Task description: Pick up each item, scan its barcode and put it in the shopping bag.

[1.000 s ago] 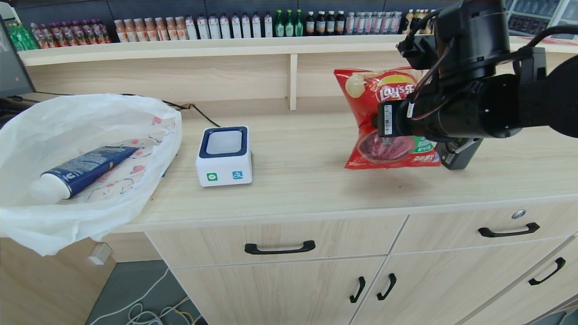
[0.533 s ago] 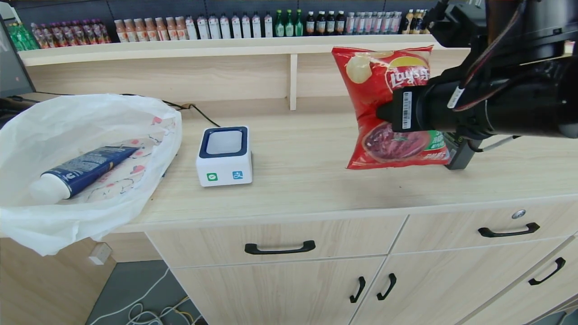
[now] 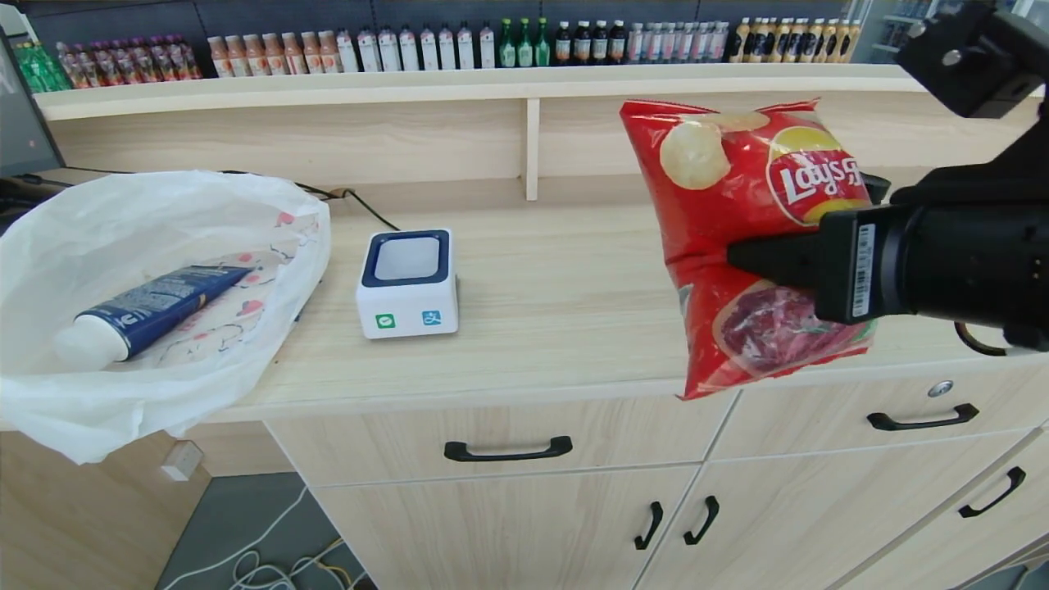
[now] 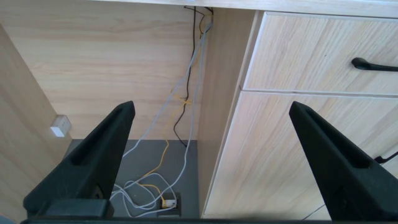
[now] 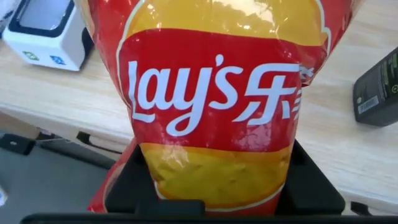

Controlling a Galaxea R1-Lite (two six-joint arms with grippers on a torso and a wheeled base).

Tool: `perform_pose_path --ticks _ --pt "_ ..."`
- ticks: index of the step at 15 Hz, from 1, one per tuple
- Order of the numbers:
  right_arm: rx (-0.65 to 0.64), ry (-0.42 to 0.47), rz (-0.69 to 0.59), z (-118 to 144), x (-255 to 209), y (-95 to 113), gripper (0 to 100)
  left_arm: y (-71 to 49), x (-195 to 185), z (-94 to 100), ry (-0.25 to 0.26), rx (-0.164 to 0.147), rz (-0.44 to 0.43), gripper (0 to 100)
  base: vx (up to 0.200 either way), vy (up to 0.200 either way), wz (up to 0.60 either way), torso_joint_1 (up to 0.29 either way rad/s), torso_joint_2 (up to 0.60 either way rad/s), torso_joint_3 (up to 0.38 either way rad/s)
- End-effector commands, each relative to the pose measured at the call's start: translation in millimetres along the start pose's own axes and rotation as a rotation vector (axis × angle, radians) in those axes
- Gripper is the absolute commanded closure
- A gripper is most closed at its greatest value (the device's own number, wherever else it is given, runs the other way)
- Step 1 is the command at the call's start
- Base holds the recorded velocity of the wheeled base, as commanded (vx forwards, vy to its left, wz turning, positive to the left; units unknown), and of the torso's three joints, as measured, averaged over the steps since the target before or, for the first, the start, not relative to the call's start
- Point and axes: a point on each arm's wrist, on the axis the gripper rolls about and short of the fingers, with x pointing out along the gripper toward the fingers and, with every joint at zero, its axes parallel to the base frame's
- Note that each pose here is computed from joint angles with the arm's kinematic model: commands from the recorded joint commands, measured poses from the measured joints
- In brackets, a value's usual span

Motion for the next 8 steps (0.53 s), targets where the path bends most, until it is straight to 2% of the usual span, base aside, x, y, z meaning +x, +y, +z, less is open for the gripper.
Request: perform_pose_path --ticks 1,2,4,6,8 --pt "0.013 -0.028 0.085 -7 -27 -8 100 0.0 0 0.0 0.000 0.000 0.000 0 0.000 0.000 0.00 0.000 0.00 0.000" --pt "0.014 -0.028 0.108 -8 -31 -10 100 0.0 0 0.0 0.000 0.000 -0.001 0 0.000 0.000 0.00 0.000 0.00 0.000" --pt "0.049 -0.014 0.237 -18 -46 -15 100 0.0 0 0.0 0.000 0.000 0.000 0 0.000 0.000 0.00 0.000 0.00 0.000" --pt "0.108 0.008 0.375 -30 -60 -19 100 0.0 0 0.0 0.000 0.000 0.000 0 0.000 0.000 0.00 0.000 0.00 0.000" --pt "0.180 0.004 0.443 -37 -60 -18 100 0.0 0 0.0 0.000 0.000 0.000 0 0.000 0.000 0.00 0.000 0.00 0.000"
